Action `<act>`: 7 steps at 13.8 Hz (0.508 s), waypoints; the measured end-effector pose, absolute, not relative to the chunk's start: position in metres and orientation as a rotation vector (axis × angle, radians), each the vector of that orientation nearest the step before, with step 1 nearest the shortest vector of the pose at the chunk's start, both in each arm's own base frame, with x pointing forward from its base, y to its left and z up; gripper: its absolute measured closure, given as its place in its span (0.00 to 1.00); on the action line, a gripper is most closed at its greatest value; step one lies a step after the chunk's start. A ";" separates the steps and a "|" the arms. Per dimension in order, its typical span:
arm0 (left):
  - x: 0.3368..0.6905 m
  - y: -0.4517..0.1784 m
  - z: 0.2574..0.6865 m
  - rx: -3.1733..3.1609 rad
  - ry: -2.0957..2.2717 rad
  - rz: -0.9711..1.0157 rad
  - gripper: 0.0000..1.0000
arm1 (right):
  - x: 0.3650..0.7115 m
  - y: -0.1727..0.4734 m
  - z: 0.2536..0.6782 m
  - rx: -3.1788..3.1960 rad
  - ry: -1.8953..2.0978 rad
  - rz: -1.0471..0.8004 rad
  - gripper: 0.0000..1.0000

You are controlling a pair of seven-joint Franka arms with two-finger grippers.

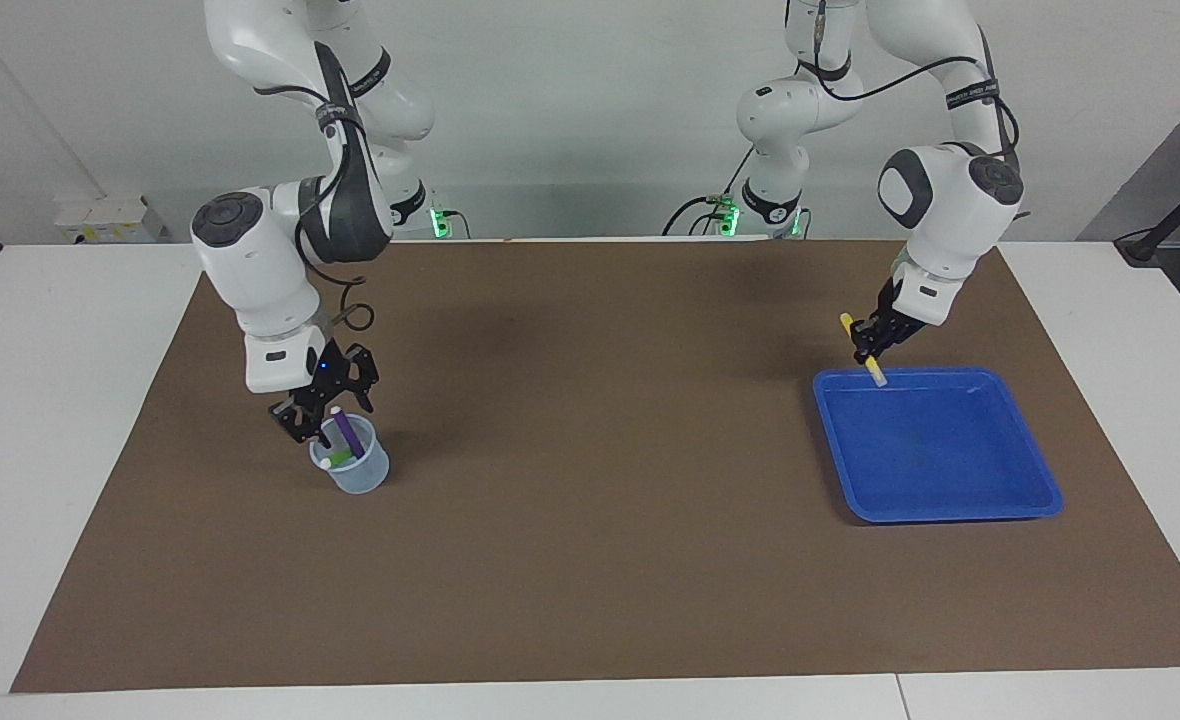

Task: Right arm passes pens to left for tray arrangement
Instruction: 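Move the yellow pen into the tray while the right gripper returns, then release the yellow pen in the tray with the left gripper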

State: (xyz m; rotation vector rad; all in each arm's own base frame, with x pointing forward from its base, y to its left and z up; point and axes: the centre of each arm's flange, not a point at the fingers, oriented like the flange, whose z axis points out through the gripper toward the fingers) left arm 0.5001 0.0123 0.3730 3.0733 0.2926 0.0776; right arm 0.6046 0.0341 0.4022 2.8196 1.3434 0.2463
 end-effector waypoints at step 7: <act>0.556 0.099 0.344 3.154 0.062 0.168 0.81 | 0.601 0.033 0.395 2.824 1.341 0.237 0.48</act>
